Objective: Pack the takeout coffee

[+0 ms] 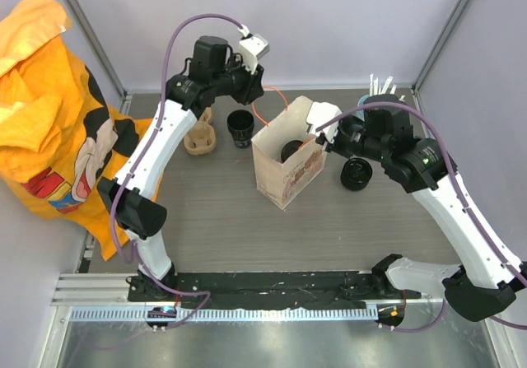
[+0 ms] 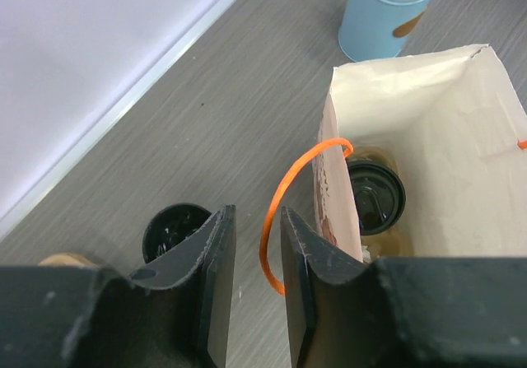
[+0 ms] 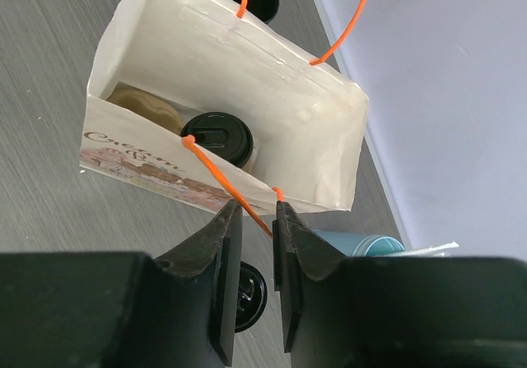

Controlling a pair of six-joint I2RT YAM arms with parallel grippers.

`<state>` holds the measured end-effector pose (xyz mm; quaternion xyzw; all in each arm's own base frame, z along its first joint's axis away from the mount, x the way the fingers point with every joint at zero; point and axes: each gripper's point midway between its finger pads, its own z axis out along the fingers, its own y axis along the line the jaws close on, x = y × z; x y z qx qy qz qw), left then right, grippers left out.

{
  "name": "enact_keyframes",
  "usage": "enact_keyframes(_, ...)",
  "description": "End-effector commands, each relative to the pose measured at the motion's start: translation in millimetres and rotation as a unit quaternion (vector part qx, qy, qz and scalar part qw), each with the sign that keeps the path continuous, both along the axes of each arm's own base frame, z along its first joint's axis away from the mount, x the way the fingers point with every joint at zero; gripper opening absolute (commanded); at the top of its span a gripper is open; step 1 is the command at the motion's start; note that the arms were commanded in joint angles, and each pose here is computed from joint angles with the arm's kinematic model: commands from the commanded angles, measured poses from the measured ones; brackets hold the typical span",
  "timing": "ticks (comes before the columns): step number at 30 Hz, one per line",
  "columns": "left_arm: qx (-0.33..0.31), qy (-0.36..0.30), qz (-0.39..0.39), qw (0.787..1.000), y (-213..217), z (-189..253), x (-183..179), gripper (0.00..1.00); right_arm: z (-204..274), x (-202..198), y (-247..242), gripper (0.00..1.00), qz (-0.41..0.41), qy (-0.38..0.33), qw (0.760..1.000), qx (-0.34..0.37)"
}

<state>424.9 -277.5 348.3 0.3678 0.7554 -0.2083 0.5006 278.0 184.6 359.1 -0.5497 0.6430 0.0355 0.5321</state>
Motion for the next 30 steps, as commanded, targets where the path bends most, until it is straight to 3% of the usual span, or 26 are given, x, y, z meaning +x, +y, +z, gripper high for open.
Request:
enact_keyframes(1,0.002,-0.034,-0.003,0.999,-5.1,19.4,3.3,0.31,10.6,-12.8,1.5,0.27,0.016,0.0,1.0,0.024)
enact_keyframes(9,0.011,-0.033,-0.004,0.999,-12.0,12.7,5.6,0.26,7.4,-22.4,4.0,0.26,0.033,0.016,0.999,0.024)
enact_keyframes(13,0.014,-0.034,-0.002,0.999,-12.5,11.0,6.5,0.15,7.7,-24.1,3.5,0.26,0.035,0.016,0.999,0.023)
enact_keyframes(22,0.016,-0.044,-0.003,0.999,-15.0,15.4,7.5,0.01,9.7,-28.7,3.9,0.26,0.039,0.021,0.999,0.03)
enact_keyframes(30,0.024,-0.054,-0.002,0.998,-19.1,15.1,12.6,0.0,11.1,-37.5,5.6,0.26,0.053,0.032,0.998,0.033)
